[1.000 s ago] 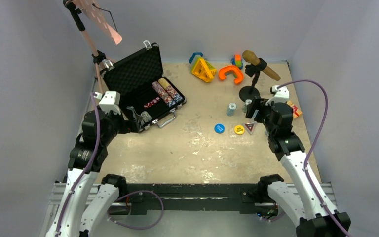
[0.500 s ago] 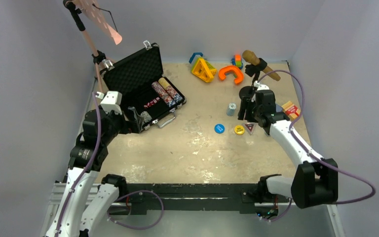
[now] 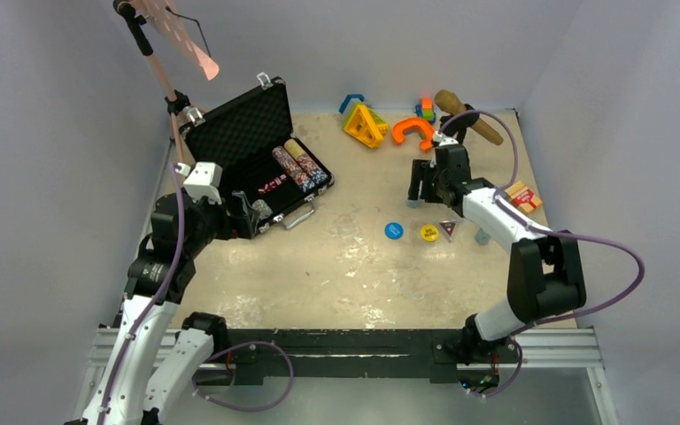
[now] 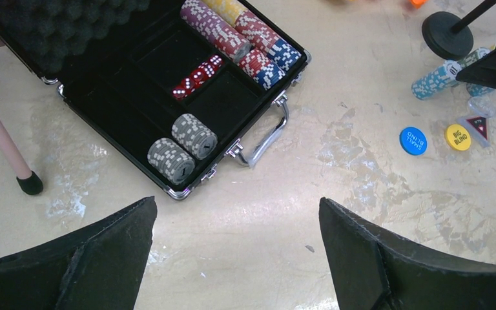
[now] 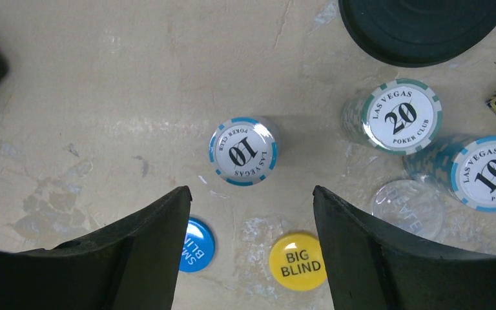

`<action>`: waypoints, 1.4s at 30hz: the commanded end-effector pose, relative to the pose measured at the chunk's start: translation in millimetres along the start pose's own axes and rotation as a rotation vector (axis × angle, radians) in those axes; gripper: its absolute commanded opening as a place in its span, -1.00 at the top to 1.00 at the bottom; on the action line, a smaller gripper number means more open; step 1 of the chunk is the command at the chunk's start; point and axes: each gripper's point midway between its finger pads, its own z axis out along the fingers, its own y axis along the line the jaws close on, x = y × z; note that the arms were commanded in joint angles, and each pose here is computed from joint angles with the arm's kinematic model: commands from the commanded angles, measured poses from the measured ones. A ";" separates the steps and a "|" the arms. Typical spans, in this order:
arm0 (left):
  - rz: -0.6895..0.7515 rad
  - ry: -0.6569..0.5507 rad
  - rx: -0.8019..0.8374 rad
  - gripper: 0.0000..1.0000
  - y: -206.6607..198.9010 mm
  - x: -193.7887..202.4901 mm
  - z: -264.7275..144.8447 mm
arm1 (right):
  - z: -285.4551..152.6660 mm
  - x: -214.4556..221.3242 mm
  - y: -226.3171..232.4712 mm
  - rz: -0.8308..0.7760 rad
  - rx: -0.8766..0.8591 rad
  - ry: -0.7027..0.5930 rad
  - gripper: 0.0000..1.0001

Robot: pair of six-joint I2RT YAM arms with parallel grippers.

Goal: Pack up texas hold em set

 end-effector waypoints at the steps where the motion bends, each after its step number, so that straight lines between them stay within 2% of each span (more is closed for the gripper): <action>1: 0.030 -0.031 0.029 -0.98 -4.9 -11.5 -2.1 | 8.0 -32.6 8.6 0.008 0.003 -0.085 -0.43; 10: 0.035 -0.022 0.037 -0.97 -6.0 -10.2 -1.2 | 30.7 -33.0 8.9 -0.015 0.039 -0.064 -0.34; 15: 0.036 -0.026 0.038 -0.97 -6.4 -11.2 -1.9 | 41.4 -27.0 8.0 -0.022 0.051 -0.036 -0.17; 22: 0.038 -0.029 0.049 -0.97 -8.2 -11.3 -2.3 | 47.5 -22.6 9.5 -0.027 0.048 -0.020 -0.10; 24: 0.038 -0.029 0.049 -0.97 -8.2 -11.4 -2.3 | 48.6 -21.2 9.0 -0.030 0.050 -0.016 0.05; 31: 0.041 -0.027 0.062 -0.96 -10.3 -10.8 -2.3 | 41.4 -25.4 10.2 -0.050 0.039 -0.028 1.00; 38: 0.073 -0.050 0.136 -0.94 -22.1 -9.7 -3.3 | -8.3 -41.0 30.9 -0.075 -0.094 -0.091 1.00; 42: 0.118 -0.031 0.261 -0.87 -45.2 -2.1 -1.7 | -40.2 -28.6 64.7 -0.104 -0.315 -0.062 1.00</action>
